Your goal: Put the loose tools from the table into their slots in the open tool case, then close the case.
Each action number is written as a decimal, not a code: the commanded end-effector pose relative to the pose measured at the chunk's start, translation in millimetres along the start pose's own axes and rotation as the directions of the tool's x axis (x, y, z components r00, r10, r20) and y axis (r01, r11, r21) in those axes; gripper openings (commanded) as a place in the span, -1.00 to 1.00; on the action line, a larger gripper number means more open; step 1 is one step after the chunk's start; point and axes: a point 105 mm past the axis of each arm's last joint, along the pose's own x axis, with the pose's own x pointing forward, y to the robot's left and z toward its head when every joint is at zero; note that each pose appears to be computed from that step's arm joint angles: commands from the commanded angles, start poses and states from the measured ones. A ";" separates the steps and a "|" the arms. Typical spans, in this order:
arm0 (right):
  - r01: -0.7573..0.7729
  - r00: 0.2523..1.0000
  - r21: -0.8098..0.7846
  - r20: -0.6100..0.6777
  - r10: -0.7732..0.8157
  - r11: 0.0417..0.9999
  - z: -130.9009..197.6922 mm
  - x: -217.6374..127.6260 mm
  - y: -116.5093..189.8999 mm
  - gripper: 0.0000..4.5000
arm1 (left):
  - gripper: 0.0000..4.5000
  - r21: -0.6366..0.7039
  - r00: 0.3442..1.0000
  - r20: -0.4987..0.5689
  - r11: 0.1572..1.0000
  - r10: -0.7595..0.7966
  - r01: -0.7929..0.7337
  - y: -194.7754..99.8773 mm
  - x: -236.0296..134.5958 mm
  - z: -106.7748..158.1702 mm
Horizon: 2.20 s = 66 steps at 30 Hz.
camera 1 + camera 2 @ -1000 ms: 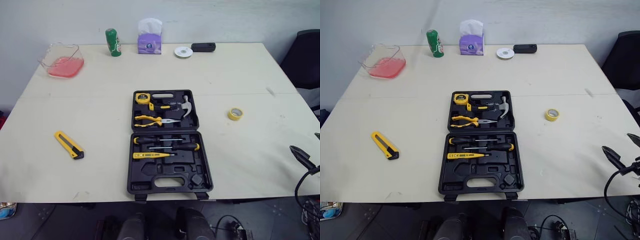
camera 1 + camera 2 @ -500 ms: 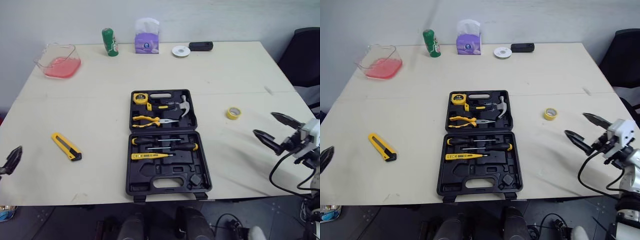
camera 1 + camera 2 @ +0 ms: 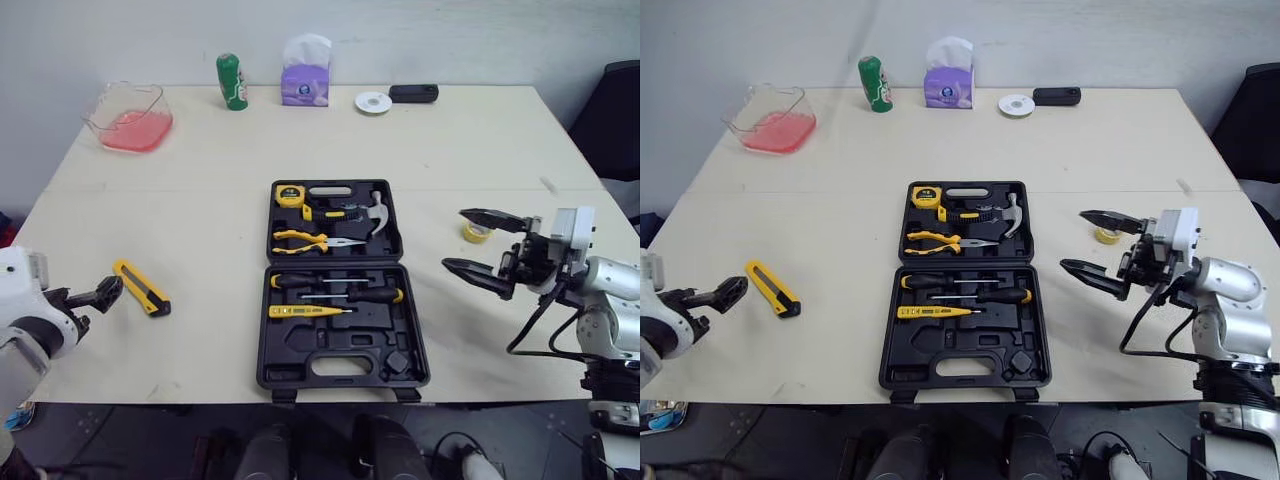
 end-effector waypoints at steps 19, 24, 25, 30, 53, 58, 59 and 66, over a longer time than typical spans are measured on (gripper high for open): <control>-0.263 0.953 -0.059 0.140 0.268 0.963 48.1 45.7 44.3 1.00 | 0.99 0.054 0.981 -0.158 0.993 0.114 -0.107 -23.2 35.7 -32.3; -0.252 0.955 -0.055 0.146 0.257 0.966 48.4 45.2 45.0 1.00 | 0.99 0.026 0.975 -0.187 0.993 0.117 -0.114 -23.1 46.6 -38.5; -0.245 0.957 -0.052 0.149 0.250 0.968 48.5 45.1 44.3 1.00 | 0.99 0.033 0.975 -0.189 0.993 0.114 -0.110 -23.9 48.2 -39.0; -0.238 0.959 -0.051 0.144 0.243 0.970 45.2 44.3 44.6 1.00 | 0.99 0.056 0.968 -0.230 0.994 0.101 -0.090 -21.4 53.7 -43.9; -0.194 0.980 -0.079 0.039 0.198 0.978 30.0 18.6 45.9 1.00 | -0.43 0.184 0.942 0.171 0.949 -0.289 0.258 -60.7 34.5 19.9; -0.162 0.987 -0.075 -0.014 0.161 0.984 25.7 4.7 46.4 1.00 | -0.43 0.435 0.799 0.165 0.769 -0.579 0.468 -97.0 12.6 32.7; -0.154 0.988 -0.072 -0.022 0.153 0.985 25.2 2.2 47.1 1.00 | -0.43 0.484 0.753 0.147 0.711 -0.641 0.510 -105.9 7.8 33.4; -0.107 0.992 -0.075 -0.074 0.101 0.991 22.7 -12.4 50.2 1.00 | -0.43 0.669 0.454 0.026 0.353 -0.891 0.654 -158.4 -22.3 41.5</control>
